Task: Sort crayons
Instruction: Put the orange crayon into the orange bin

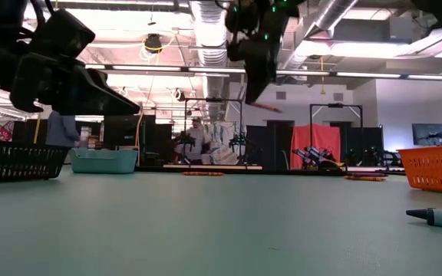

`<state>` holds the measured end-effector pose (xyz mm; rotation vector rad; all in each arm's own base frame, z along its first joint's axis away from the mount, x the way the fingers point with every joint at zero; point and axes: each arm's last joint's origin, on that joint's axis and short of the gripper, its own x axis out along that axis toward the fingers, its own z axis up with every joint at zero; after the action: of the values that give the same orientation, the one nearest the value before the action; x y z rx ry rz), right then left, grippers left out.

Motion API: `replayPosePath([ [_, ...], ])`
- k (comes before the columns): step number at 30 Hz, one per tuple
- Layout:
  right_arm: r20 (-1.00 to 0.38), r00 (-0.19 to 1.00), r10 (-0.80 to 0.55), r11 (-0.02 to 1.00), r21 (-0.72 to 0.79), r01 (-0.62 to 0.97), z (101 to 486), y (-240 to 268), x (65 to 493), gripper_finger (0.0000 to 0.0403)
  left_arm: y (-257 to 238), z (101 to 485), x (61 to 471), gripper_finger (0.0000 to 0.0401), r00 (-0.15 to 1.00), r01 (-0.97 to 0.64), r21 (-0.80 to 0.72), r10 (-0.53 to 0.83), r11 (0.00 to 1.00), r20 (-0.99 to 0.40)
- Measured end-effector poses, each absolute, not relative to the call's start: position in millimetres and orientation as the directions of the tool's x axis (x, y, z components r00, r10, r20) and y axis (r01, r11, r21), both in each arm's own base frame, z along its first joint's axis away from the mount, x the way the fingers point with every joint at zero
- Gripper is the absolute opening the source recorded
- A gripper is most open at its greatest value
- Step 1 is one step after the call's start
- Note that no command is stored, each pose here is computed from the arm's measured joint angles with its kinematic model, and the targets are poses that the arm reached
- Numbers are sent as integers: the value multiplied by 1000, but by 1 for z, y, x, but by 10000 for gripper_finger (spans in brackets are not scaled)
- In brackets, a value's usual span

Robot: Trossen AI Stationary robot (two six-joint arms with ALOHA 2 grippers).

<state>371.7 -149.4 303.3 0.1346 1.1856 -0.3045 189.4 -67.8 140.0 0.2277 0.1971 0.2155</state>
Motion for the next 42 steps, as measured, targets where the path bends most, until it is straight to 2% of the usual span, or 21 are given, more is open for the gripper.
replayPosePath([
  [6, -960, 241, -144, 953, -68, 296, 312, -92, 376, 0, -61, 140, 193, 129, 962, -160, 249, 207, 955, -177],
  [12, -974, 126, -187, 933, -136, 332, 310, -44, 373, 0, -57, 138, 195, 129, 965, -127, 227, 173, 966, -195],
  [23, -954, 29, -298, 864, -256, 433, 310, 32, 360, 0, -57, 133, 194, 129, 960, -78, 144, 114, 986, -256],
  [38, -940, 98, -327, 810, -225, 542, 310, 112, 342, 0, -59, 129, 193, 129, 954, -15, 85, 39, 996, -296],
  [42, -934, 81, -347, 787, -243, 568, 299, 131, 333, 0, -59, 129, 193, 129, 954, -14, 85, 38, 996, -296],
])
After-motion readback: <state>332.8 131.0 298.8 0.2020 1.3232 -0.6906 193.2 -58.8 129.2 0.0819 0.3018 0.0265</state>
